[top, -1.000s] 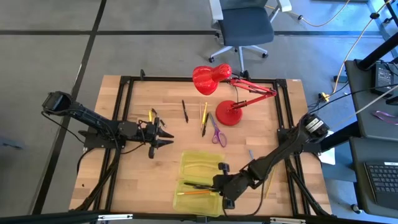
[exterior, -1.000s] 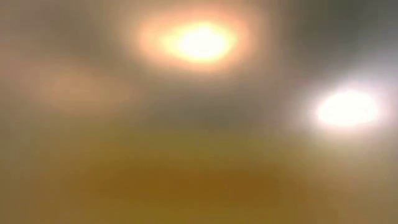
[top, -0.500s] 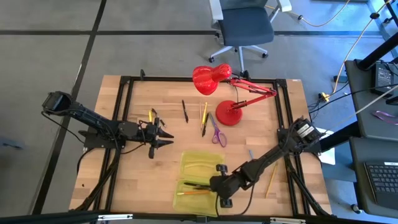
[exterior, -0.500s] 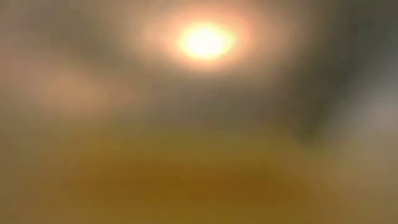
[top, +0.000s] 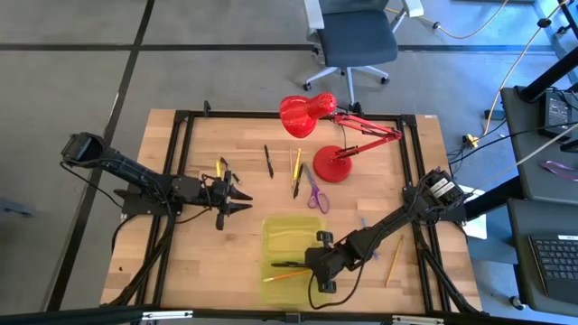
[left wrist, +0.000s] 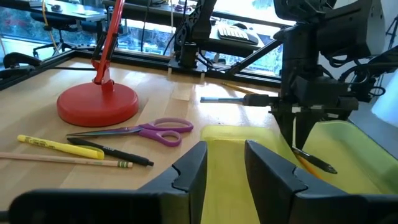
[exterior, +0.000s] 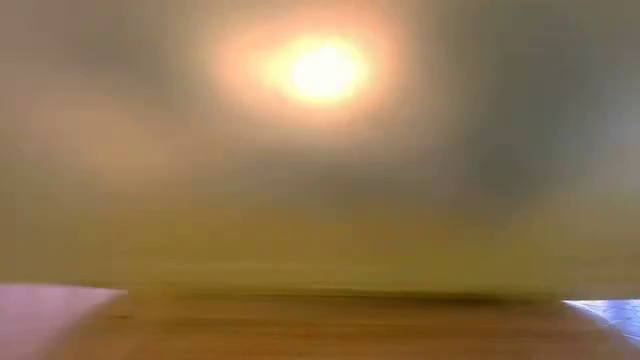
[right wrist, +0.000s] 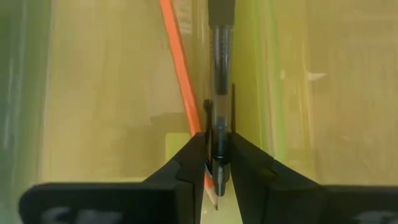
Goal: Pick & place school supplies into a supply box
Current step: Put the black pen into the yellow supply box, then put the blue pen into the yellow supply box
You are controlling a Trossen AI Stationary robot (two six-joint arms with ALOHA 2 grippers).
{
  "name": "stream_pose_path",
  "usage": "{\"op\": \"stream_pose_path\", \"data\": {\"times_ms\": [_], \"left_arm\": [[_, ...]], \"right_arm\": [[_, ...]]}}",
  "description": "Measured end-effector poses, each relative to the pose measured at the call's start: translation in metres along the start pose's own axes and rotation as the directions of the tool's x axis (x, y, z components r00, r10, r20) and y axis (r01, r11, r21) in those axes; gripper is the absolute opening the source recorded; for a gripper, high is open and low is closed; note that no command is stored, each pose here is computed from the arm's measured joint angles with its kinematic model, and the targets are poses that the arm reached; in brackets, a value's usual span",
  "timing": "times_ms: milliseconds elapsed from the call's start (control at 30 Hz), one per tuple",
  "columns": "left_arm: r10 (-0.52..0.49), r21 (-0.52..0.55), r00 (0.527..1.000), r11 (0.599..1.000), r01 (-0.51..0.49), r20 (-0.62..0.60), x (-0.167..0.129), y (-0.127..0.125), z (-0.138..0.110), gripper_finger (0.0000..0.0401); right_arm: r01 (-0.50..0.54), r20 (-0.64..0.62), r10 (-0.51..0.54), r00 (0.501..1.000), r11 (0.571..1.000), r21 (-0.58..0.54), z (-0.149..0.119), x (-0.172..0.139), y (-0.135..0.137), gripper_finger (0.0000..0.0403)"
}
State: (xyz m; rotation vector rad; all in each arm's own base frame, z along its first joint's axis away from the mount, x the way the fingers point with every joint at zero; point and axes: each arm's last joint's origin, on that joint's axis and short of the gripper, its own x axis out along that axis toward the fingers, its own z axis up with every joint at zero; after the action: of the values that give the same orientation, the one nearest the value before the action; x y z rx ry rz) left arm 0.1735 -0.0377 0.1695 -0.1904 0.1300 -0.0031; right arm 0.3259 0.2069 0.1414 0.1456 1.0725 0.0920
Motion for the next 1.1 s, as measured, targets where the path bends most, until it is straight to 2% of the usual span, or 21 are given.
{"op": "stream_pose_path", "data": {"times_ms": [133, 433, 533, 700, 833, 900, 967, 1100], "left_arm": [[0.0, 0.0, 1.0, 1.0, 0.0, 0.0, 0.0, 0.0, 0.0, 0.01], [0.0, 0.0, 1.0, 1.0, 0.0, 0.0, 0.0, 0.0, 0.0, 0.0104], [0.0, 0.0, 1.0, 1.0, 0.0, 0.0, 0.0, 0.0, 0.0, 0.0103], [0.001, 0.001, 1.0, 1.0, -0.001, -0.003, 0.0, 0.0, 0.0, 0.01], [0.004, 0.004, 1.0, 1.0, -0.004, -0.016, 0.0, 0.0, -0.002, 0.01], [0.005, 0.005, 1.0, 1.0, -0.005, -0.021, 0.0, 0.0, -0.002, 0.0099], [0.006, 0.005, 1.0, 1.0, -0.006, -0.025, 0.0, 0.001, -0.002, 0.0098], [0.006, 0.006, 1.0, 1.0, -0.006, -0.028, 0.0, 0.001, -0.003, 0.0099]], "right_arm": [[-0.013, -0.009, 0.013, 1.0, 1.0, 0.014, 0.0, 0.0, 0.0, 0.008], [-0.048, -0.031, 0.047, 0.998, 0.998, -0.034, -0.001, 0.0, 0.001, 0.011], [-0.09, -0.096, 0.089, 0.991, 0.996, -0.015, 0.001, -0.005, 0.003, 0.012], [-0.095, -0.097, 0.104, 0.99, 0.991, 0.094, 0.012, -0.043, 0.007, 0.0122], [0.045, -0.119, -0.023, 0.993, 0.98, 0.191, -0.001, -0.075, 0.007, 0.0123], [0.151, -0.157, -0.112, 0.981, 0.952, 0.265, -0.011, -0.092, 0.005, 0.0123], [0.261, -0.203, -0.199, 0.959, 0.899, 0.352, -0.024, -0.105, 0.004, 0.0123], [0.419, -0.251, -0.336, 0.908, 0.73, 0.539, -0.045, -0.123, 0.006, 0.0123]]}}
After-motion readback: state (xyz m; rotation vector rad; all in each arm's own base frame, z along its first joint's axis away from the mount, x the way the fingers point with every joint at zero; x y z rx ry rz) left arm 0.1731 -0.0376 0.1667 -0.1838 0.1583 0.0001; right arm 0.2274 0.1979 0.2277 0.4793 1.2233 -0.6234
